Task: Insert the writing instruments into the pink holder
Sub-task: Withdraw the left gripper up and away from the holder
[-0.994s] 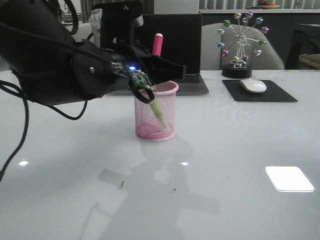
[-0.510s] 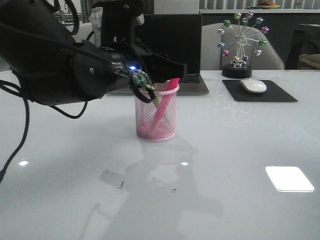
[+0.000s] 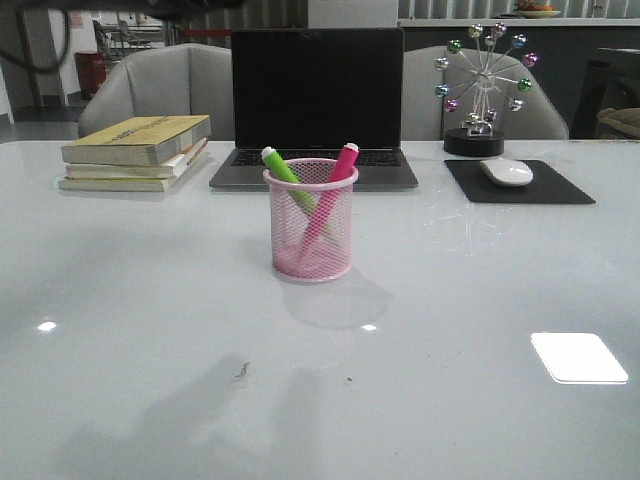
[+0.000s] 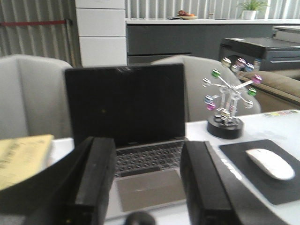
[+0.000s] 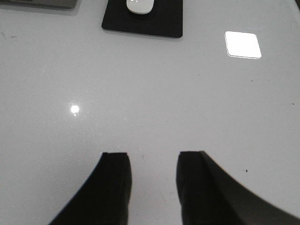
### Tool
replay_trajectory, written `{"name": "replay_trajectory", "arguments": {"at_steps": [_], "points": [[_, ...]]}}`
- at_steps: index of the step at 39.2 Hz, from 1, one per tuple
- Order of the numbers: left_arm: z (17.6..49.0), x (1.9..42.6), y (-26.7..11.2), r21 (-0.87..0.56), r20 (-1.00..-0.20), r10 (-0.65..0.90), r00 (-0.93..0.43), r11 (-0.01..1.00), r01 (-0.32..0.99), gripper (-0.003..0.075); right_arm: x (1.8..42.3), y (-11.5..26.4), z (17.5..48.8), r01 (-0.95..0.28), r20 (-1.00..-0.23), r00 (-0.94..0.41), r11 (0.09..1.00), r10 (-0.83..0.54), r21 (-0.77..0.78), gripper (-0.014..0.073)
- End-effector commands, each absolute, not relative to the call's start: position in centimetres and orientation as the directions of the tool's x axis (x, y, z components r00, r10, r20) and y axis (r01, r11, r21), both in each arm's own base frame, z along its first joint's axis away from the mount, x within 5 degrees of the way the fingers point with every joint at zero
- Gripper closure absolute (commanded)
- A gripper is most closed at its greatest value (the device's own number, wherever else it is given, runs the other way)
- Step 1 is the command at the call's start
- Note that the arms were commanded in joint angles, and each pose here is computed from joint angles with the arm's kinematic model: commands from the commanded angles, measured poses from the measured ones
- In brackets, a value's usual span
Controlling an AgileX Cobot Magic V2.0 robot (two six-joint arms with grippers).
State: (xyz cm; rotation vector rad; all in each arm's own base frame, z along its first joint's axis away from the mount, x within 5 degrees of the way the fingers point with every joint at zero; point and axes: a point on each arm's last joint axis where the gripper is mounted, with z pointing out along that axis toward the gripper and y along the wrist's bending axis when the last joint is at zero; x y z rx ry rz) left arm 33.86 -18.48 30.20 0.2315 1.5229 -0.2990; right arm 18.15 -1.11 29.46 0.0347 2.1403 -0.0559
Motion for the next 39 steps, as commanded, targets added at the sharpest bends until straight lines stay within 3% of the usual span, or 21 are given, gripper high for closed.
{"name": "replay_trajectory", "arguments": {"at_steps": [1,12,21,26,32,39], "points": [[36.4,32.0,-15.2,-0.004,-0.988,-0.051,0.146,0.953,0.302,0.0327,18.4,-1.2,31.2,0.053,-0.901,-0.434,0.998,-0.009,-0.035,0.0224],[42.0,27.5,-8.0,0.010,-0.995,-0.015,0.100,0.971,0.240,0.0327,18.4,-1.2,31.2,0.053,-0.901,-0.433,0.998,-0.009,-0.035,0.0224],[44.6,23.0,-3.7,0.065,-0.993,0.050,0.104,0.986,0.155,0.0327,18.4,-1.2,31.4,0.053,-0.907,-0.421,0.998,-0.010,-0.036,0.0224],[44.0,20.6,-2.2,0.068,-0.997,0.062,0.055,0.990,0.123,0.0327,17.8,-1.0,31.9,0.046,-0.918,-0.397,0.999,-0.009,-0.029,0.0224],[41.0,18.1,-1.8,0.067,-0.997,0.072,-0.031,0.990,0.125,0.0328,16.8,-0.5,32.8,0.020,-0.936,-0.352,1.000,-0.015,-0.024,0.0224],[38.3,15.0,-1.5,0.063,-0.997,0.069,-0.041,0.990,0.125,0.0370,15.2,-0.1,33.5,0.004,-0.946,-0.324,1.000,-0.002,-0.003,0.0224]]}}
